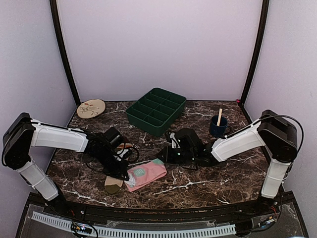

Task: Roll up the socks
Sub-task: Smooth out the sock at the center of the board.

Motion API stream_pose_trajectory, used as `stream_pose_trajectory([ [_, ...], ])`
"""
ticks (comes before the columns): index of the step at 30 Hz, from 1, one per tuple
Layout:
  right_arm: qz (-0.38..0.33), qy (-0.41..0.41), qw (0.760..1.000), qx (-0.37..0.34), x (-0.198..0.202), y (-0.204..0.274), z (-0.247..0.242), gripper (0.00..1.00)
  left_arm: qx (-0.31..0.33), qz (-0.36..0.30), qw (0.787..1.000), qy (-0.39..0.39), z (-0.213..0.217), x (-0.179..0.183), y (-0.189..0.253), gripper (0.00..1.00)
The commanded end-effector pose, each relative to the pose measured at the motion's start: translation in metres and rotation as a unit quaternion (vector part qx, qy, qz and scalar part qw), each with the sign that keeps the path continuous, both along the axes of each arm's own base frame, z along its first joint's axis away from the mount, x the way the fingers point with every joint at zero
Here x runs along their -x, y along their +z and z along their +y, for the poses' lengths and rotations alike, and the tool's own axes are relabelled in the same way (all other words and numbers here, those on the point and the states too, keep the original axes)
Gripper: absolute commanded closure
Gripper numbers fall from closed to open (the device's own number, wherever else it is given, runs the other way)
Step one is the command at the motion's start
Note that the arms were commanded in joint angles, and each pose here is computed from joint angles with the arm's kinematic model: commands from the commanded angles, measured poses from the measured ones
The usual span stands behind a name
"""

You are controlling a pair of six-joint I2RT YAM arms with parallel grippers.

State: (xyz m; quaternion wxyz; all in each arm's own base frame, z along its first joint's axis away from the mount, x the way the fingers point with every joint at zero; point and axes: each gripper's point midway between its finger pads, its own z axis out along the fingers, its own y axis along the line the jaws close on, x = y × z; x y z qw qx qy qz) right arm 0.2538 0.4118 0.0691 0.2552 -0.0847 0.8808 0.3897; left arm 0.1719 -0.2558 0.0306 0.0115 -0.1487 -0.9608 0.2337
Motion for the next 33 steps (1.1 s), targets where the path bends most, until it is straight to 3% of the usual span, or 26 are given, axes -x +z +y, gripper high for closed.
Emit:
stream_pose_trajectory([
  [1,0.003,0.021,0.999,-0.038,0.01,0.008,0.024,0.88,0.006,0.005,1.0,-0.009,0.001,0.008,0.005,1.0],
  [7,0.049,0.027,0.997,-0.051,0.032,-0.025,0.032,0.87,0.003,0.008,1.0,-0.011,0.002,0.008,0.003,1.0],
  [16,0.089,0.0,0.995,-0.033,0.05,-0.077,0.006,0.87,-0.001,0.012,1.0,-0.012,0.003,0.01,0.0,1.0],
  [33,0.052,-0.073,0.996,0.028,0.017,-0.074,-0.034,0.86,-0.001,0.017,1.0,-0.018,0.012,0.022,-0.005,1.0],
])
